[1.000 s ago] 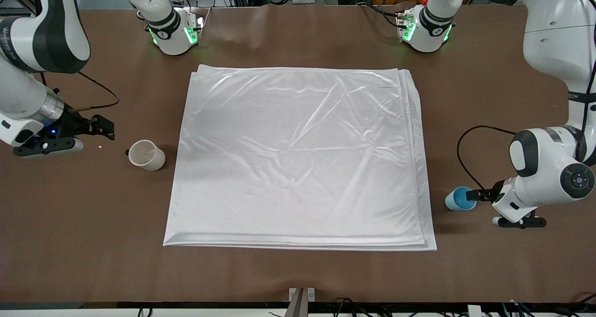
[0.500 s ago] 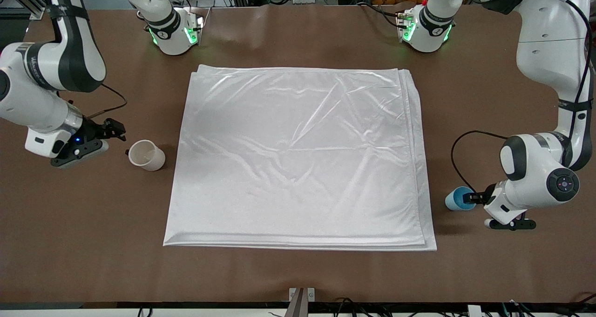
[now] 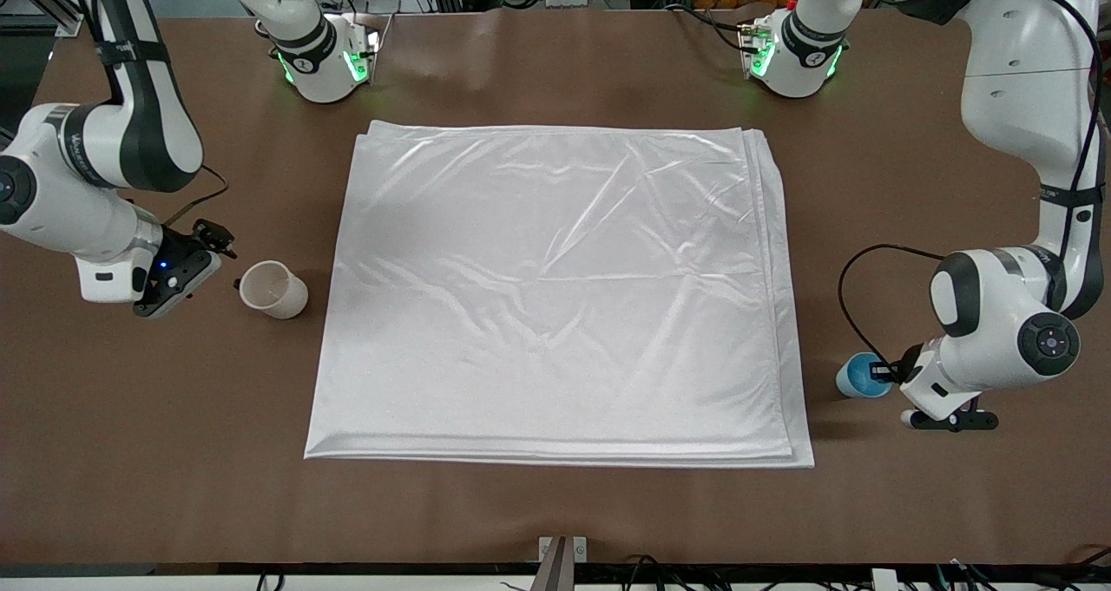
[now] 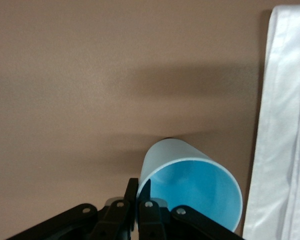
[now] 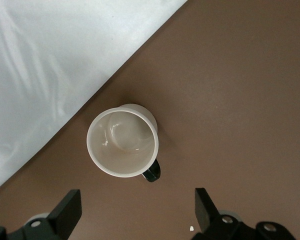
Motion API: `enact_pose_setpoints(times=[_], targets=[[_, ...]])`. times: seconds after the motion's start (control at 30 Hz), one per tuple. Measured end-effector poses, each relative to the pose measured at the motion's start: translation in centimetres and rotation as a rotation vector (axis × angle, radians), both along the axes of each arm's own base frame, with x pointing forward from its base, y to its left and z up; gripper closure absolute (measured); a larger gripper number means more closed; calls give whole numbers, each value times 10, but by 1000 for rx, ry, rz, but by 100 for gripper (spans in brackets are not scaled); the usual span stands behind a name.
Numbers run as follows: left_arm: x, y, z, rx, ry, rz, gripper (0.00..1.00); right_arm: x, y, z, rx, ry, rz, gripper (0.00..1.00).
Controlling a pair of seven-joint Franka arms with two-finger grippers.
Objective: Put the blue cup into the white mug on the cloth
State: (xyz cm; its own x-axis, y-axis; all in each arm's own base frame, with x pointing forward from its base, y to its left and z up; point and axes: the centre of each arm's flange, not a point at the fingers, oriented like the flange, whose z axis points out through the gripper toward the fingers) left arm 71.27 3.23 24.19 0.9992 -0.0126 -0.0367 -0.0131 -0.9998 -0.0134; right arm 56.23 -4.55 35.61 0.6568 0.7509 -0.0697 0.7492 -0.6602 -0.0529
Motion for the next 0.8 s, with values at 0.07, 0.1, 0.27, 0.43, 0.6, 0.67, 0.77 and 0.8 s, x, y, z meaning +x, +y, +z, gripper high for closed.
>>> enact_pose_setpoints(times=[0.07, 0.1, 0.27, 0.43, 0.6, 0.67, 0.77, 0.8], targets=[[0, 1, 0, 0, -1, 1, 96, 1, -2, -4, 5, -4, 61, 0], [0, 1, 1, 1, -2, 1, 96, 2, -4, -7, 8, -6, 90, 0], [4, 3, 8, 2, -17, 3, 96, 4, -20, -27, 20, 1, 170, 0], [6, 4, 22, 4, -39, 4, 96, 4, -26, -44, 34, 26, 251, 0], [7, 5, 28, 5, -47, 6, 96, 3, -26, -57, 53, 51, 361, 0], [7, 6, 29, 5, -49, 7, 96, 2, -27, -62, 61, 60, 401, 0], [7, 6, 33, 5, -54, 8, 96, 1, -29, -70, 71, 72, 442, 0], [7, 7, 34, 6, -56, 8, 96, 0, -31, -72, 73, 76, 449, 0]])
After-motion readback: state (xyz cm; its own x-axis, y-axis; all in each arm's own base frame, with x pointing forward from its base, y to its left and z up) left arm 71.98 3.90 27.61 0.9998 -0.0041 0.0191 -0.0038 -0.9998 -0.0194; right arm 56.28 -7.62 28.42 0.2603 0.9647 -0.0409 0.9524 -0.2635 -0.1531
